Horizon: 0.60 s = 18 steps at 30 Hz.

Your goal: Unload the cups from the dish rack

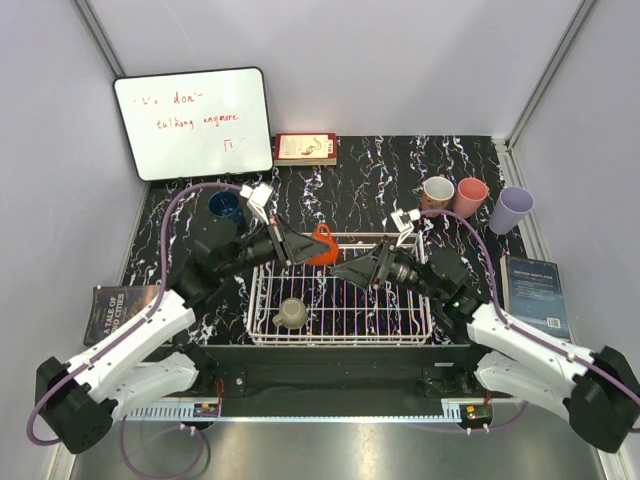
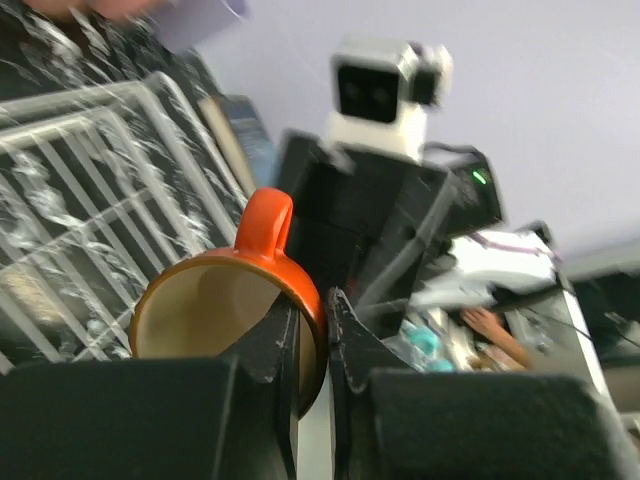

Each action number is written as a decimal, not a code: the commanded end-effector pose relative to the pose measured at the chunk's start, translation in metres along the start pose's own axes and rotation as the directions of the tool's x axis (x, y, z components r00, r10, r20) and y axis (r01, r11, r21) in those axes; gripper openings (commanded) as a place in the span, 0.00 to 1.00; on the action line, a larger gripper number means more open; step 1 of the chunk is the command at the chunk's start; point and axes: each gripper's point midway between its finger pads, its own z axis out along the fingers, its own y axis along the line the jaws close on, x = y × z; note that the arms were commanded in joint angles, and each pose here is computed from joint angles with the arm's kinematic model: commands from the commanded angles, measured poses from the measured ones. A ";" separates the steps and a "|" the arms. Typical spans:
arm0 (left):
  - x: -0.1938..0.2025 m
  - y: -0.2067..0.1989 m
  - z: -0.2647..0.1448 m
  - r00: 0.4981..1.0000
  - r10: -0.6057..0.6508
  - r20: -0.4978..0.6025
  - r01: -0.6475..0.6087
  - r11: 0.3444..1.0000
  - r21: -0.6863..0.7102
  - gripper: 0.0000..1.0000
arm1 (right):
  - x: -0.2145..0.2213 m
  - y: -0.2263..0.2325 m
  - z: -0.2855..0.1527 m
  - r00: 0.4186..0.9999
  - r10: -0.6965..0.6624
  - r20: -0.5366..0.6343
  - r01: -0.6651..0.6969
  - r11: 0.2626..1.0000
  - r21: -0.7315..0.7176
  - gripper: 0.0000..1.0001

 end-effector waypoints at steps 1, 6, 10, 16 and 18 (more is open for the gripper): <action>-0.051 0.009 -0.008 0.967 0.154 0.203 -0.126 0.981 -0.145 0.00 | 0.011 -0.008 -0.015 0.996 -0.064 -0.055 0.069 0.993 0.092 0.73; -0.069 0.009 0.006 0.962 0.199 0.189 -0.160 0.966 -0.201 0.00 | 0.014 -0.020 -0.022 0.997 -0.057 -0.054 0.065 0.986 0.156 0.80; -0.098 0.038 0.029 0.946 0.307 0.109 -0.241 0.884 -0.401 0.00 | 0.014 -0.052 -0.027 0.996 -0.057 -0.073 0.078 0.941 0.329 0.78; -0.147 0.098 0.064 0.940 0.334 -0.066 -0.278 0.640 -0.716 0.00 | 0.022 -0.092 -0.037 0.993 -0.028 -0.114 0.083 0.855 0.513 0.74; -0.145 0.137 0.081 0.940 0.308 -0.144 -0.302 0.561 -0.771 0.00 | 0.022 -0.098 -0.041 0.993 -0.030 -0.116 0.089 0.834 0.544 0.74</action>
